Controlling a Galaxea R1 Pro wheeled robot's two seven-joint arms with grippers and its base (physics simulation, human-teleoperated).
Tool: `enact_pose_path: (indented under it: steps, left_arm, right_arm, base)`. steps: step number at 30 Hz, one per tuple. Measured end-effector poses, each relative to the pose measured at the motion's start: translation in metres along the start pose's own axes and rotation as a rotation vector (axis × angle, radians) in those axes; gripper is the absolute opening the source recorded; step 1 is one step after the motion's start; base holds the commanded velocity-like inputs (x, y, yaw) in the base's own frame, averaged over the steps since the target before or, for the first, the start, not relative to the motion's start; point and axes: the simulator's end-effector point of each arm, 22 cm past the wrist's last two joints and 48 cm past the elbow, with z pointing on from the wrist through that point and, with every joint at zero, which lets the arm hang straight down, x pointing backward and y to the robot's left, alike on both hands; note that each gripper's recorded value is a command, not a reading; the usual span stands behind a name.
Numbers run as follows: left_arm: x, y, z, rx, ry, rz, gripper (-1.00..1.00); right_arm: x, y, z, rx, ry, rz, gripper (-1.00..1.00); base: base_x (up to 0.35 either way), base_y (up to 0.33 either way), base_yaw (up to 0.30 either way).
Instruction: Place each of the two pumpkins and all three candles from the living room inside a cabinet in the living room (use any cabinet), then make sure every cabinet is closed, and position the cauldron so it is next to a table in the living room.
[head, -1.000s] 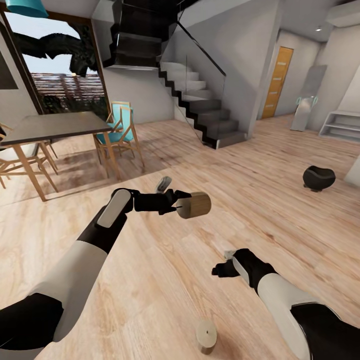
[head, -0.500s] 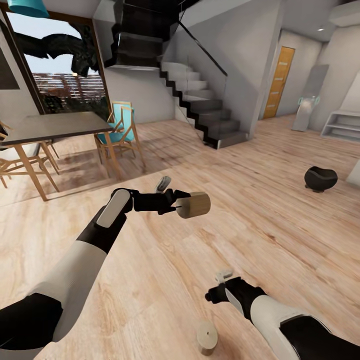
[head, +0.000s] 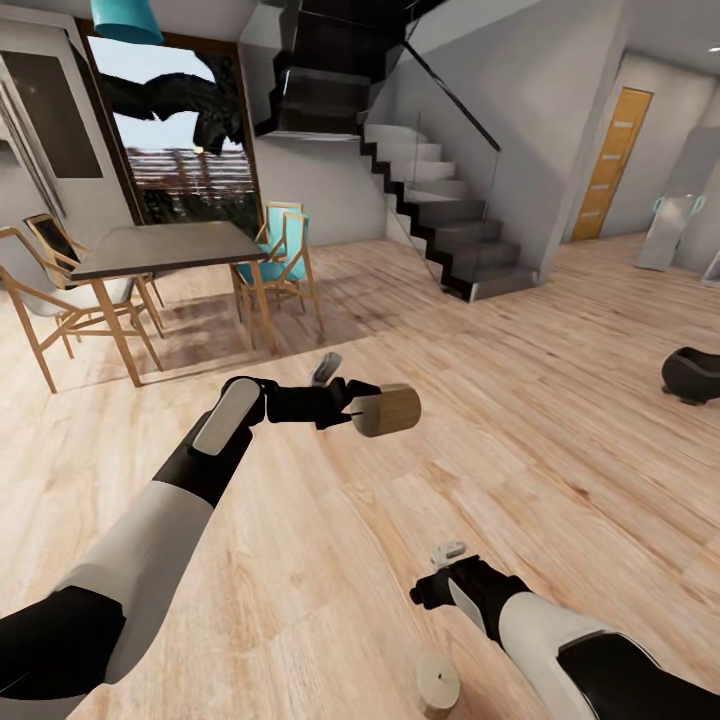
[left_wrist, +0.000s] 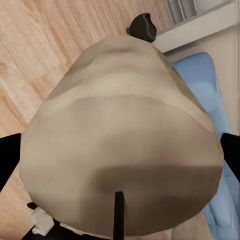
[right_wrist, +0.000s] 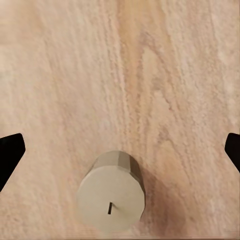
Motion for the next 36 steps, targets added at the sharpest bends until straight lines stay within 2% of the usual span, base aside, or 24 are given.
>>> enact_pose_path:
  steps: [6, 7, 8, 11, 20, 25, 31, 33, 36]
  left_arm:
    - [0.000, -0.001, 0.000, 0.001, 0.001, 0.000, -1.00]
    - [0.001, -0.001, 0.001, 0.003, 0.002, 0.000, -1.00]
    - [0.001, -0.002, 0.001, 0.005, 0.002, -0.001, -1.00]
    - [0.001, -0.002, 0.001, 0.005, 0.002, -0.001, -1.00]
    - [0.001, -0.003, 0.002, 0.005, 0.002, -0.001, -1.00]
    - [0.002, -0.003, 0.002, 0.006, 0.002, -0.001, -1.00]
    - [0.002, -0.003, 0.002, 0.006, 0.002, -0.001, -1.00]
    - [0.002, -0.004, 0.002, 0.006, 0.002, -0.001, -1.00]
    - [0.002, -0.003, 0.003, 0.006, 0.003, -0.002, -1.00]
  right_arm:
    - [0.004, -0.004, 0.000, 0.010, 0.009, 0.006, 1.00]
    - [0.025, -0.018, 0.003, 0.122, 0.045, 0.003, 1.00]
    - [0.034, -0.021, 0.004, 0.161, 0.057, 0.000, 1.00]
    - [0.052, -0.019, 0.006, 0.188, 0.080, -0.003, 1.00]
    - [0.059, -0.013, 0.008, 0.186, 0.091, -0.005, 1.00]
    - [0.064, -0.001, 0.010, 0.157, 0.095, -0.011, 1.00]
    - [0.068, 0.011, 0.011, 0.130, 0.098, -0.045, 1.00]
    - [0.066, 0.014, 0.012, 0.120, 0.086, -0.072, 1.00]
    - [0.063, 0.017, 0.013, 0.108, 0.073, -0.086, 1.00]
  base:
    - [0.000, 0.000, 0.001]
    - [0.000, 0.000, 0.000]
    - [0.000, 0.000, 0.000]
    - [0.000, 0.000, 0.000]
    - [0.000, 0.000, 0.000]
    - [0.000, 0.000, 0.000]
    - [0.000, 0.000, 0.000]
    - [0.000, 0.000, 0.000]
    - [0.000, 0.000, 0.000]
